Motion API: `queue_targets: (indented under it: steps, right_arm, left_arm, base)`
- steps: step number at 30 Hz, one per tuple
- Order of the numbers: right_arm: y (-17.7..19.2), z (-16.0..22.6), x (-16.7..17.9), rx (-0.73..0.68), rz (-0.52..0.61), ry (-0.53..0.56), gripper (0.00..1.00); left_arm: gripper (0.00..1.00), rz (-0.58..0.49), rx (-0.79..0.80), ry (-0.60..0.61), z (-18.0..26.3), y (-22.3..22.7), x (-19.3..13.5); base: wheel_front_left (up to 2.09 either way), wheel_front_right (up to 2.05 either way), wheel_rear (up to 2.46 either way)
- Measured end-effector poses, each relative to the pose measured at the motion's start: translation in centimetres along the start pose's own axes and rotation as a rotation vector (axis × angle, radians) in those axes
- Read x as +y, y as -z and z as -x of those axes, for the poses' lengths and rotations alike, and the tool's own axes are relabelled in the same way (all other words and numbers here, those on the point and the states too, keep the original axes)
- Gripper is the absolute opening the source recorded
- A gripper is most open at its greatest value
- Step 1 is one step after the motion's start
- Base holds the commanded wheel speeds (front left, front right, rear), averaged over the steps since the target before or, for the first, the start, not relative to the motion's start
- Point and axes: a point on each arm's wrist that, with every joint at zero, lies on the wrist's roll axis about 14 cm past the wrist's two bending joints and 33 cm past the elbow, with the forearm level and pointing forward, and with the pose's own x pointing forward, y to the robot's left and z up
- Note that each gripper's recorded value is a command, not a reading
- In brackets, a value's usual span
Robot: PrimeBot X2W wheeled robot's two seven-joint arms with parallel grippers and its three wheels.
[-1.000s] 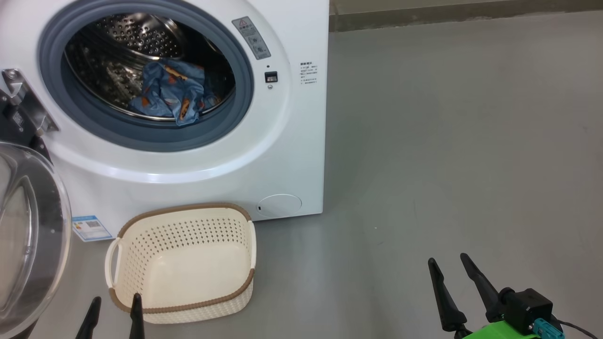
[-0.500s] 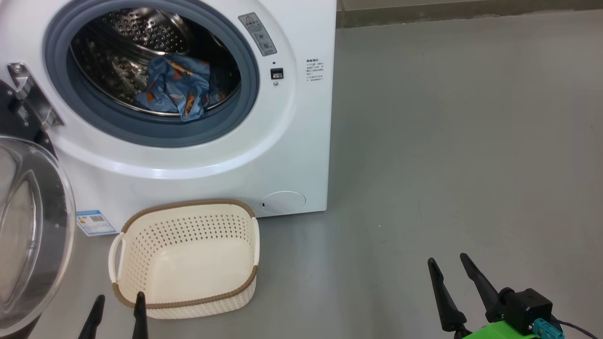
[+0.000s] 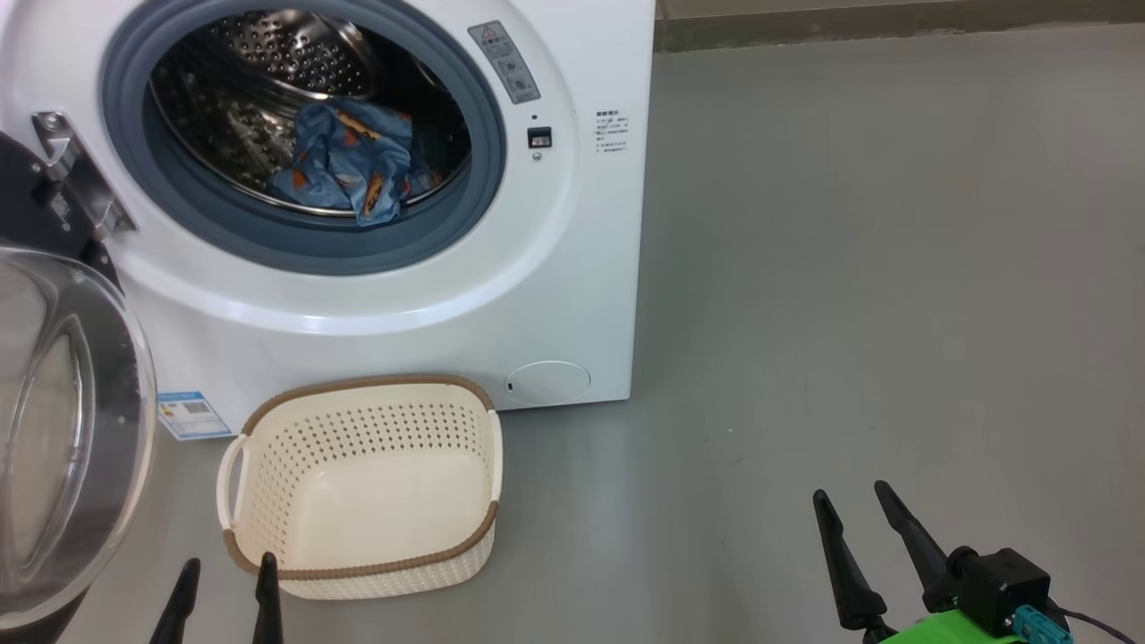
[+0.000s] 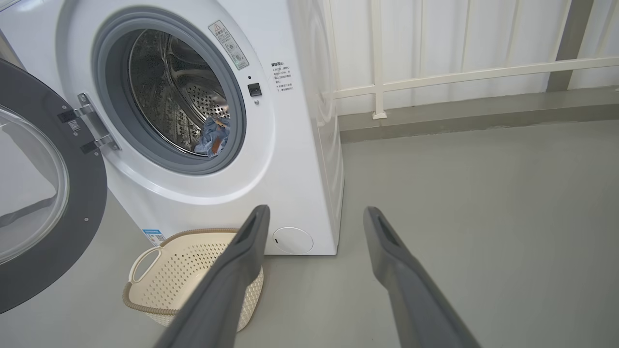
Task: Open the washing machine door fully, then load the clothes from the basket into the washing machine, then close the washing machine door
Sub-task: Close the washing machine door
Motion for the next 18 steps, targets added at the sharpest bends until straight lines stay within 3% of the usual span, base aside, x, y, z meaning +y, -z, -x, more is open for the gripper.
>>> queue_targets:
  steps: [18]
  right_arm:
    - [0.9, -2.0, 3.7, 0.025, 0.002, -0.121, 1.0]
  left_arm:
    - [1.0, -0.012, -0.016, -0.147, 2.4, -0.6, 3.7]
  base:
    - [0.0, 0.0, 0.0]
